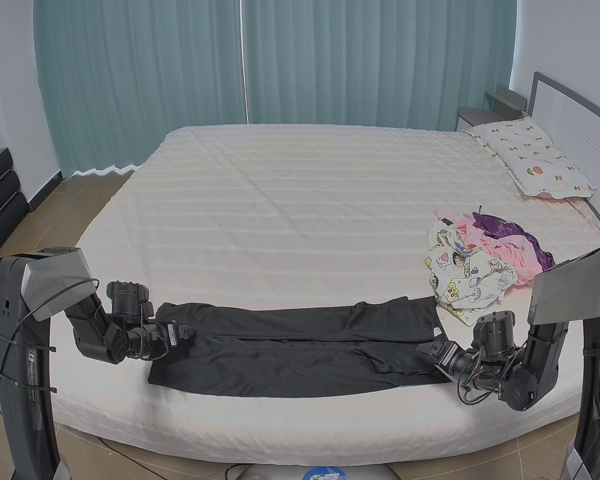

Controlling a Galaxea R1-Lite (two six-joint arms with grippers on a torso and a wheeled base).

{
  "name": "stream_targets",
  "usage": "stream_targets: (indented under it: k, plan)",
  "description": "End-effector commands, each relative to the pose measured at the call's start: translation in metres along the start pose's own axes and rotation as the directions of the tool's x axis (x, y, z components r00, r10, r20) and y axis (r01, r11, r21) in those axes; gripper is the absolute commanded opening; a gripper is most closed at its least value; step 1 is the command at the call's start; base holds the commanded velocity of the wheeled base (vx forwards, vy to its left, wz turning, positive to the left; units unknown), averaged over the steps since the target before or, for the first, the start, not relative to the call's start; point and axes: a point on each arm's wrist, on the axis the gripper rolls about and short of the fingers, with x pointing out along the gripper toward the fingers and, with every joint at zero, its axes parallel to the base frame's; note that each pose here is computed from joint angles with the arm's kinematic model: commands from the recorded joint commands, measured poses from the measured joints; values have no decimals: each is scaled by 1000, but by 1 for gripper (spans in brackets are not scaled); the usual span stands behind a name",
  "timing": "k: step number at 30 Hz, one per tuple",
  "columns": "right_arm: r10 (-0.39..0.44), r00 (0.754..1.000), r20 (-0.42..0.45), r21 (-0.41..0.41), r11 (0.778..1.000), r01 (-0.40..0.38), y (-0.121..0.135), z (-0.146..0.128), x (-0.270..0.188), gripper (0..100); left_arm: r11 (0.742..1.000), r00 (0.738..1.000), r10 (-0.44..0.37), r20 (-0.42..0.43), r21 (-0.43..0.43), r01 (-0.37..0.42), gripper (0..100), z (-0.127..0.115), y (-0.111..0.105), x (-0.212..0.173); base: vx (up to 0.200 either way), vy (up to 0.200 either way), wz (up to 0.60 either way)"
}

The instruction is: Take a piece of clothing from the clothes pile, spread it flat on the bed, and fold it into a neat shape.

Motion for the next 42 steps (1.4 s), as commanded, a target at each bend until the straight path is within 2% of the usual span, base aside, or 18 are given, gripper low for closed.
stream_targets:
  k: [1, 3, 4, 18, 27, 36, 42]
  plan:
    - [0, 1000, -1, -1, 1000, 0, 0, 0, 0, 100, 1000, 1000, 0, 1, -1, 0, 100, 0, 0, 1, 0, 0, 0]
    - [0, 1000, -1, -1, 1000, 0, 0, 0, 0, 100, 1000, 1000, -2, 2, -2, 2, 100, 0, 0, 1, 0, 0, 0]
    - [0, 1000, 0, 0, 1000, 0, 0, 0, 0, 100, 1000, 1000, -3, -3, 0, 3, 0, -1, -1, 2, 0, 0, 0]
    - [-3, 1000, -6, -1, 1000, 3, -1, -1, 1, 100, 1000, 1000, 2, 11, -4, -2, 0, 3, 0, -8, 0, 0, 0]
    - [-4, 1000, -5, 2, 1000, 4, -1, -1, 1, 100, 1000, 997, 2, 75, -7, -2, 0, 25, 0, -30, 0, 0, 0]
    - [-3, 1000, -4, 2, 1000, 3, -1, -1, 1, 100, 1000, 999, 5, 37, -4, -4, 0, 12, -3, -34, 0, 0, 0]
    - [-3, 1000, -4, 2, 1000, 3, -1, -1, 1, 100, 998, 997, 57, 50, -3, -57, 0, 13, -2, -32, 0, 0, 0]
